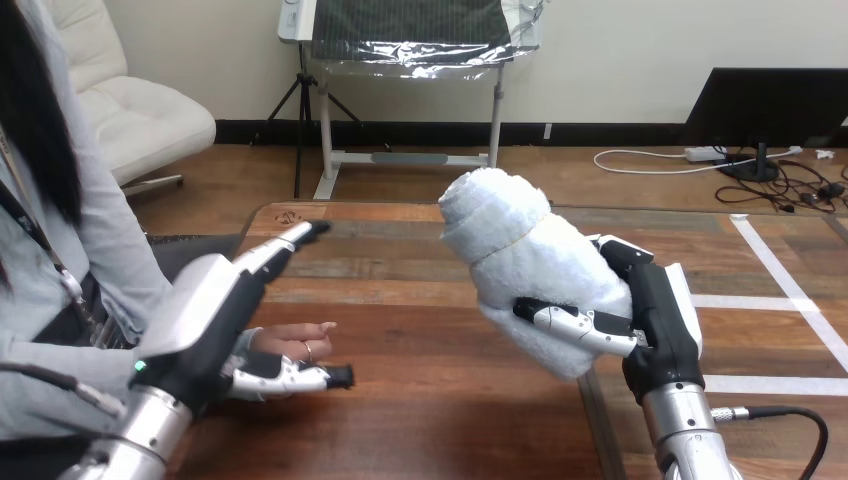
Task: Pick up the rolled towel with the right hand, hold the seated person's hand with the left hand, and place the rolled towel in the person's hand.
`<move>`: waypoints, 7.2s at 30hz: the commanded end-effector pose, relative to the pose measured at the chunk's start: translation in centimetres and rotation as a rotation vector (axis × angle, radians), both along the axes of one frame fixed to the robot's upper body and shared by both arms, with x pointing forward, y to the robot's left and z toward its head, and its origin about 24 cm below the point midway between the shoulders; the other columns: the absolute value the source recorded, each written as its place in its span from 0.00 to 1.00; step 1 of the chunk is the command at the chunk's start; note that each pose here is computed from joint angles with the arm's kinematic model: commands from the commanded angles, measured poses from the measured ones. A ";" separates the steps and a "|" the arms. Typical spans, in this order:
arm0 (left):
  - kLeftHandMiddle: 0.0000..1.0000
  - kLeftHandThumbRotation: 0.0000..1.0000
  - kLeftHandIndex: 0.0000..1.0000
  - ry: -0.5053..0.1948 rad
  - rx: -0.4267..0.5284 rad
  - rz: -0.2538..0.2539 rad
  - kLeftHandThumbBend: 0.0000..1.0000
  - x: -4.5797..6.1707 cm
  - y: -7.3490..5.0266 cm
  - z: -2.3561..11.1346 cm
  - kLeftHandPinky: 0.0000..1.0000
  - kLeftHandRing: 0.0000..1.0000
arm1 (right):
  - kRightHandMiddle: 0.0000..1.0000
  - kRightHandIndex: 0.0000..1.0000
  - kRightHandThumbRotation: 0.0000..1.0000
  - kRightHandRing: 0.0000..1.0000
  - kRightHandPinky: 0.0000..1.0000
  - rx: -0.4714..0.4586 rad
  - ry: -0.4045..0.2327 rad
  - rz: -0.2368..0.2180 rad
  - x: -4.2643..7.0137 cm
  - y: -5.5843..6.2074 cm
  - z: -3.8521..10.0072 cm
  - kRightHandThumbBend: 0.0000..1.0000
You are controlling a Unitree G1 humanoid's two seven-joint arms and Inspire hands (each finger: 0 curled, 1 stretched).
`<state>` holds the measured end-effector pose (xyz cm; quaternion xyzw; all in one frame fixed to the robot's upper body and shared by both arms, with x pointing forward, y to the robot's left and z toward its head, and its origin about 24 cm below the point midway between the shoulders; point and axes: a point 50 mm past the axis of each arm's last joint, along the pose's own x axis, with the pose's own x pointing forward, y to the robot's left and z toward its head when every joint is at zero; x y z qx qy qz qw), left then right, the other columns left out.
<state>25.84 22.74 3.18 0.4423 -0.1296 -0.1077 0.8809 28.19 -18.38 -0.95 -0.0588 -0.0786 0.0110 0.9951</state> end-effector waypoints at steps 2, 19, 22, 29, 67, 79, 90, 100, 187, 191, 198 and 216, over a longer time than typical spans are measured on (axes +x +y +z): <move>0.91 0.13 0.92 -0.049 0.073 0.010 1.00 2.1 1.0 2.1 0.84 0.89 | 0.46 0.47 0.00 0.37 0.31 0.036 -0.148 0.002 1.3 0.4 2.7 0.70; 0.91 0.19 0.91 0.016 0.211 0.038 1.00 3.0 2.8 1.8 0.84 0.89 | 0.47 0.47 0.00 0.38 0.32 0.092 -0.150 0.012 0.9 0.2 2.7 0.68; 0.91 0.21 0.91 0.033 0.228 0.040 1.00 3.2 3.1 1.7 0.84 0.89 | 0.47 0.47 0.00 0.38 0.32 0.100 -0.151 0.013 0.8 0.0 2.7 0.68; 0.93 0.23 0.93 0.101 0.282 0.044 1.00 3.6 3.8 1.4 0.85 0.91 | 0.46 0.47 0.00 0.37 0.31 0.126 -0.171 0.018 0.6 -0.2 3.0 0.68; 0.84 0.15 0.84 0.240 0.387 0.065 1.00 4.4 5.2 0.0 0.79 0.83 | 0.44 0.45 0.00 0.35 0.28 0.172 -0.288 0.055 -1.0 -0.8 4.8 0.71; 0.76 0.08 0.79 0.223 0.398 0.092 1.00 4.4 5.1 -0.8 0.71 0.75 | 0.44 0.44 0.00 0.34 0.28 0.181 -0.295 0.055 -1.7 -0.7 5.2 0.71; 0.63 0.01 0.71 0.243 0.399 0.111 1.00 4.5 4.9 -1.5 0.55 0.60 | 0.43 0.43 0.00 0.34 0.28 0.195 -0.295 0.058 -2.2 -0.6 5.2 0.72; 0.58 0.00 0.62 0.236 0.409 0.097 1.00 4.5 4.7 -1.6 0.53 0.55 | 0.43 0.43 0.00 0.33 0.27 0.212 -0.290 0.063 -2.5 -0.4 5.1 0.72; 0.38 0.00 0.37 0.097 0.329 -0.063 0.99 5.4 2.1 0.6 0.27 0.32 | 0.45 0.46 0.00 0.35 0.28 0.229 -0.101 0.076 -1.2 2.0 2.3 0.68; 0.39 0.00 0.38 0.087 0.324 -0.071 1.00 5.5 1.9 0.8 0.27 0.33 | 0.45 0.47 0.00 0.35 0.28 0.216 -0.090 0.085 -1.1 2.4 1.9 0.67; 0.39 0.00 0.39 0.046 0.307 -0.097 1.00 5.6 1.5 1.4 0.28 0.33 | 0.45 0.47 0.00 0.33 0.28 0.222 -0.069 0.102 -0.8 3.0 1.4 0.66; 0.38 0.00 0.38 -0.006 0.313 -0.134 1.00 6.1 0.5 2.5 0.28 0.32 | 0.45 0.46 0.00 0.31 0.26 0.155 -0.012 0.131 -0.7 4.5 0.1 0.65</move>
